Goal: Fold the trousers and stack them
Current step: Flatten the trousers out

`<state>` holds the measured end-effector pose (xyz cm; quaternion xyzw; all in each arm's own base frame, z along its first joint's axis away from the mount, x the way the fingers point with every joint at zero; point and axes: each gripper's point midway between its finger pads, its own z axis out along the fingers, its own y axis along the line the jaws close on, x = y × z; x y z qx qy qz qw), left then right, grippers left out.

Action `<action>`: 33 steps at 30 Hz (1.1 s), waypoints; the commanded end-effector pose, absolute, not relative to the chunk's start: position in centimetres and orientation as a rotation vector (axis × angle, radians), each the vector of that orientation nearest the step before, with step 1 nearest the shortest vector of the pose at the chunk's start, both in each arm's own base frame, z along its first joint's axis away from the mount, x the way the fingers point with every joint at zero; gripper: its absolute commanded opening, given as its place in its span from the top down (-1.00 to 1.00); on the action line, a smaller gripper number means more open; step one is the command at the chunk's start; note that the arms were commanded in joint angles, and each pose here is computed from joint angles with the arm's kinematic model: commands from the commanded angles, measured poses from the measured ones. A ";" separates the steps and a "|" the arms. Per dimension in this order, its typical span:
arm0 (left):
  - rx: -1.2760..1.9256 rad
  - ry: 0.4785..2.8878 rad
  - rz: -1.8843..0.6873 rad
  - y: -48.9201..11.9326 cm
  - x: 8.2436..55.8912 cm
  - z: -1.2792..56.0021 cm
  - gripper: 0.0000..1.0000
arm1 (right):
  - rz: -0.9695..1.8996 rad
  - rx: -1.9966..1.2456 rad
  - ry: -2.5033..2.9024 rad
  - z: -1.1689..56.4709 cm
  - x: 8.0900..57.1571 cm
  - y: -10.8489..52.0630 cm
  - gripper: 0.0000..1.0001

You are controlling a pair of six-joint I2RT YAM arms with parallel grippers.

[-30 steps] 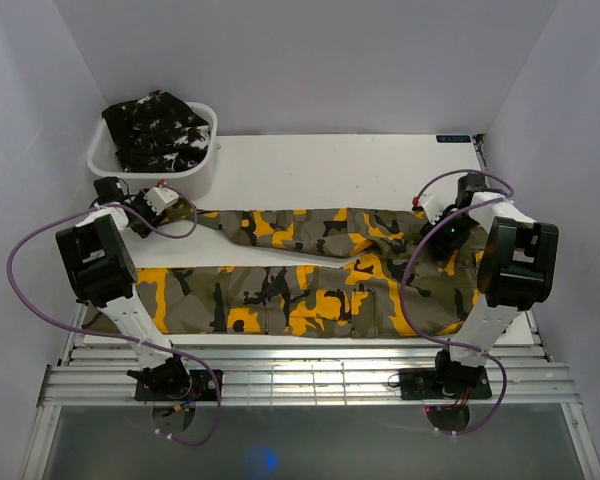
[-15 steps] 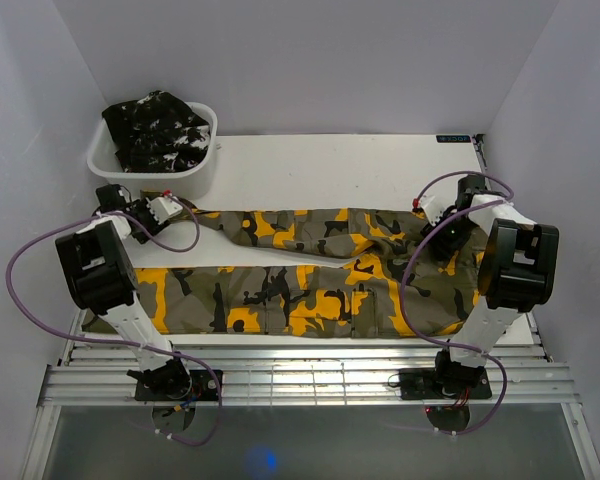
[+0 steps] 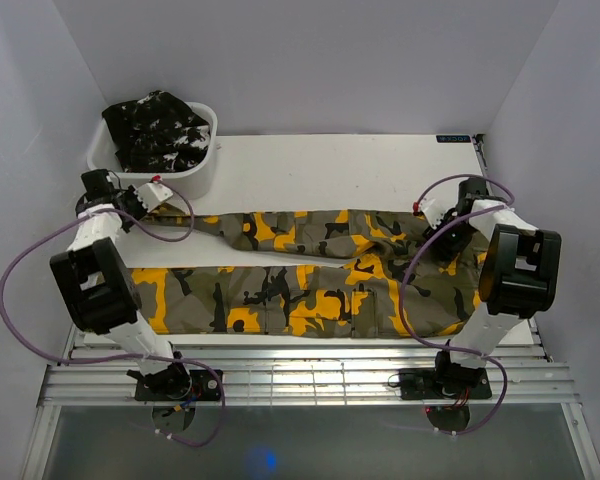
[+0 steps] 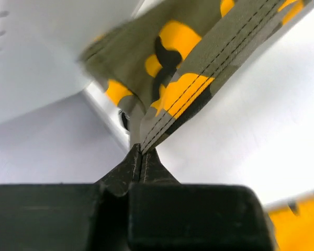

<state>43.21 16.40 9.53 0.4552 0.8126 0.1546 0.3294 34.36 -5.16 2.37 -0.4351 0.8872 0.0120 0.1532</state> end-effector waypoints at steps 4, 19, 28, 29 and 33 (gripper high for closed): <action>1.215 2.201 0.403 14.3 34.9 17.4 1.00 | -0.088 -1.237 2.524 3.4 32.9 -8.2 0.05; 0.863 2.406 0.239 17.2 42.6 11.2 0.41 | -0.125 -1.230 2.527 4.0 32.4 -10.8 0.06; 0.782 2.292 0.320 19.0 43.8 14.6 -0.18 | -0.118 -1.237 2.527 4.3 32.7 -10.8 0.07; 0.823 2.246 0.310 18.1 42.9 16.0 -0.18 | -0.114 -1.237 2.525 4.3 32.8 -10.8 0.07; 1.025 2.233 0.190 15.2 38.4 13.7 -0.07 | -0.116 -1.237 2.519 4.6 33.0 -10.8 0.07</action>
